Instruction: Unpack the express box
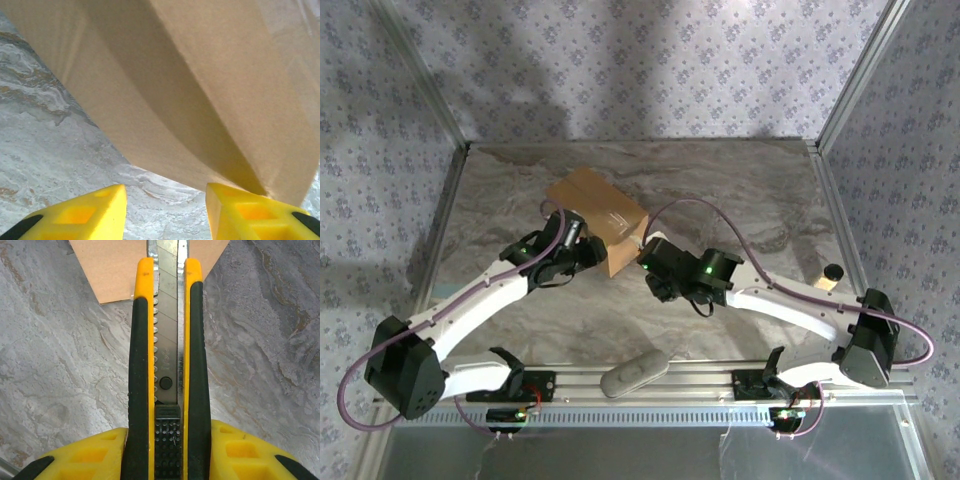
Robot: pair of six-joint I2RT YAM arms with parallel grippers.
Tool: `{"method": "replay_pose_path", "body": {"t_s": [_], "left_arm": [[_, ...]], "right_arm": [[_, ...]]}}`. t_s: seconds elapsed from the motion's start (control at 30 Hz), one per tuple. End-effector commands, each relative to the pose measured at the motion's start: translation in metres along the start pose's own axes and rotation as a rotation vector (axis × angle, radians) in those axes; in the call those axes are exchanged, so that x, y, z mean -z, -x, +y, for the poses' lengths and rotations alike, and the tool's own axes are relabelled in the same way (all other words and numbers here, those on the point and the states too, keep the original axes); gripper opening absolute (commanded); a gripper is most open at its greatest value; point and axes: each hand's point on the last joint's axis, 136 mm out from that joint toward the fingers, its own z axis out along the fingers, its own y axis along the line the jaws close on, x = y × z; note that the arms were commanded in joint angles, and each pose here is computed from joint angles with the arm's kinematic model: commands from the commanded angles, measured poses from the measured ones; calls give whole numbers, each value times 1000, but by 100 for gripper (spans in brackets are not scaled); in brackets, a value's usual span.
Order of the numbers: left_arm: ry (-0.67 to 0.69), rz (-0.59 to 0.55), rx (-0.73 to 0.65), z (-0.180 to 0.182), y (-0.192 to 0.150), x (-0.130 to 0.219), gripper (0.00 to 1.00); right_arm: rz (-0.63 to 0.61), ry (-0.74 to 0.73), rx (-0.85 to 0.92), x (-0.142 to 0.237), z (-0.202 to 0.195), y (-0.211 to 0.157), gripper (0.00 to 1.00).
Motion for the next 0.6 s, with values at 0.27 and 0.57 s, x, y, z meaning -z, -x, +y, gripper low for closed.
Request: {"method": "replay_pose_path", "body": {"t_s": [0.27,0.57], "left_arm": [[29,-44,-104,-22,30,36,47],[48,-108,-138,-34,81,22,49]], "right_arm": [[-7,-68,-32,-3,-17,10,0],[-5,-97,-51,-10,-23,14,0]]}}
